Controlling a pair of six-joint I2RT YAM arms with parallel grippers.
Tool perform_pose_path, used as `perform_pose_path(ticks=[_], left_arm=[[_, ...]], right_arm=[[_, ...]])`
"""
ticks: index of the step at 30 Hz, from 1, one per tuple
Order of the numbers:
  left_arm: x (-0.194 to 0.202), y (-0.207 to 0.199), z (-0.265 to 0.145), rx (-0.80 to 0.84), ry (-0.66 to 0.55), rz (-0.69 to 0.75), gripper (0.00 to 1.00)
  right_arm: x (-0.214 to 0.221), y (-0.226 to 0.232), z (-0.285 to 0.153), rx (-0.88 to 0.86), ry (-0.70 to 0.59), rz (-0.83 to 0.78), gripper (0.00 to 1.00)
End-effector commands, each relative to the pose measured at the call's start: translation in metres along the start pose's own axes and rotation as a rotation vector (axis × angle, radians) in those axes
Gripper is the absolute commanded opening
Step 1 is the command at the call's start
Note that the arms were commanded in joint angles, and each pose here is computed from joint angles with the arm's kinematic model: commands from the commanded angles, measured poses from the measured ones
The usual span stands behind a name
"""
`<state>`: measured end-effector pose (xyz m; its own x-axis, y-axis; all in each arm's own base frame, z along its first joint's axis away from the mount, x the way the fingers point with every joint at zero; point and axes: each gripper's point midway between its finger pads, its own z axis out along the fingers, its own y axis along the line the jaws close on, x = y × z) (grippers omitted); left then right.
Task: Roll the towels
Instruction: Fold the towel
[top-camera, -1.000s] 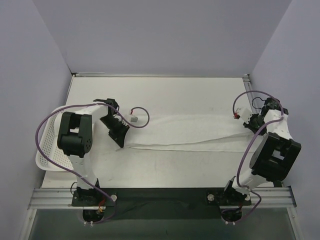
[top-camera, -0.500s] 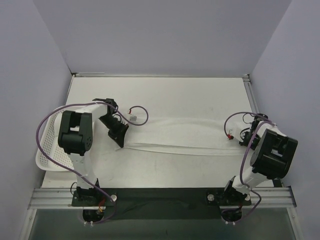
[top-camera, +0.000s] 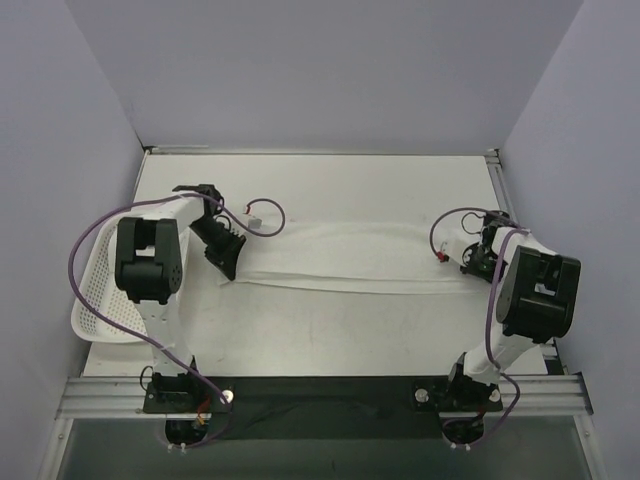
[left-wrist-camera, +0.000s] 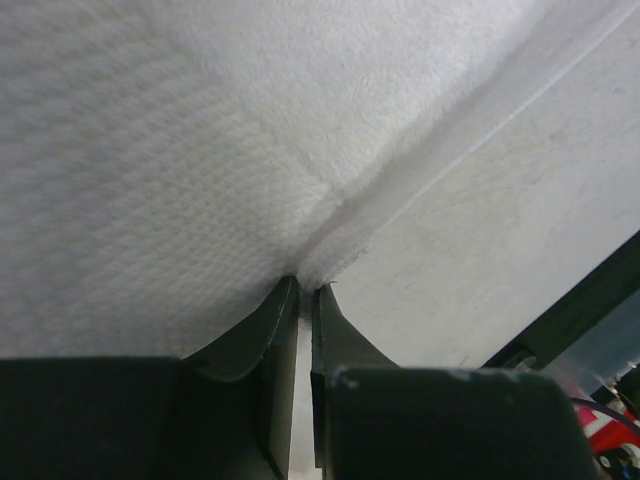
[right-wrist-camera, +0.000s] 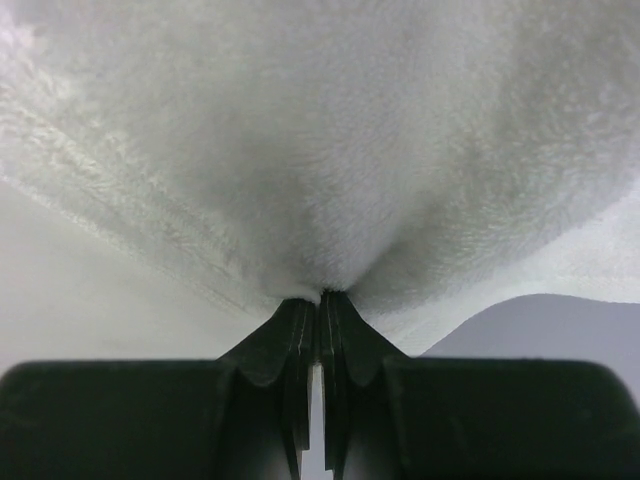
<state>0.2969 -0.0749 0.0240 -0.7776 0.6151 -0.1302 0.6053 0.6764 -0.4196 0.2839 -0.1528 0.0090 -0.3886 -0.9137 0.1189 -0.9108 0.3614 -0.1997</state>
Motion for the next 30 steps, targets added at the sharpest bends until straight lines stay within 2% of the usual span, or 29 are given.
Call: perform_pose_path(ticks=[1, 7, 12, 14, 18, 26, 30], left_arm=[[-0.002, 0.045, -0.018, -0.149, 0.001, 0.056, 0.00], [-0.022, 0.034, -0.043, -0.157, -0.084, 0.125, 0.00], [-0.057, 0.030, -0.083, -0.199, -0.186, 0.170, 0.00], [-0.060, 0.023, -0.089, -0.203, -0.183, 0.206, 0.00], [-0.053, 0.019, -0.081, -0.202, -0.141, 0.241, 0.00], [-0.022, 0.029, -0.023, -0.155, -0.026, 0.211, 0.00], [-0.012, 0.036, -0.006, -0.157, 0.011, 0.186, 0.00]], right_arm=[[-0.016, 0.012, 0.000, -0.052, -0.053, 0.026, 0.00], [-0.009, -0.004, -0.022, -0.020, -0.081, 0.081, 0.00], [-0.006, -0.058, -0.063, 0.093, -0.135, 0.147, 0.00], [-0.003, -0.060, -0.074, 0.092, -0.149, 0.152, 0.00], [0.002, -0.045, -0.074, 0.065, -0.143, 0.104, 0.00], [0.008, 0.025, -0.021, -0.111, -0.082, 0.017, 0.00], [0.009, 0.034, -0.006, -0.125, -0.061, -0.010, 0.00]])
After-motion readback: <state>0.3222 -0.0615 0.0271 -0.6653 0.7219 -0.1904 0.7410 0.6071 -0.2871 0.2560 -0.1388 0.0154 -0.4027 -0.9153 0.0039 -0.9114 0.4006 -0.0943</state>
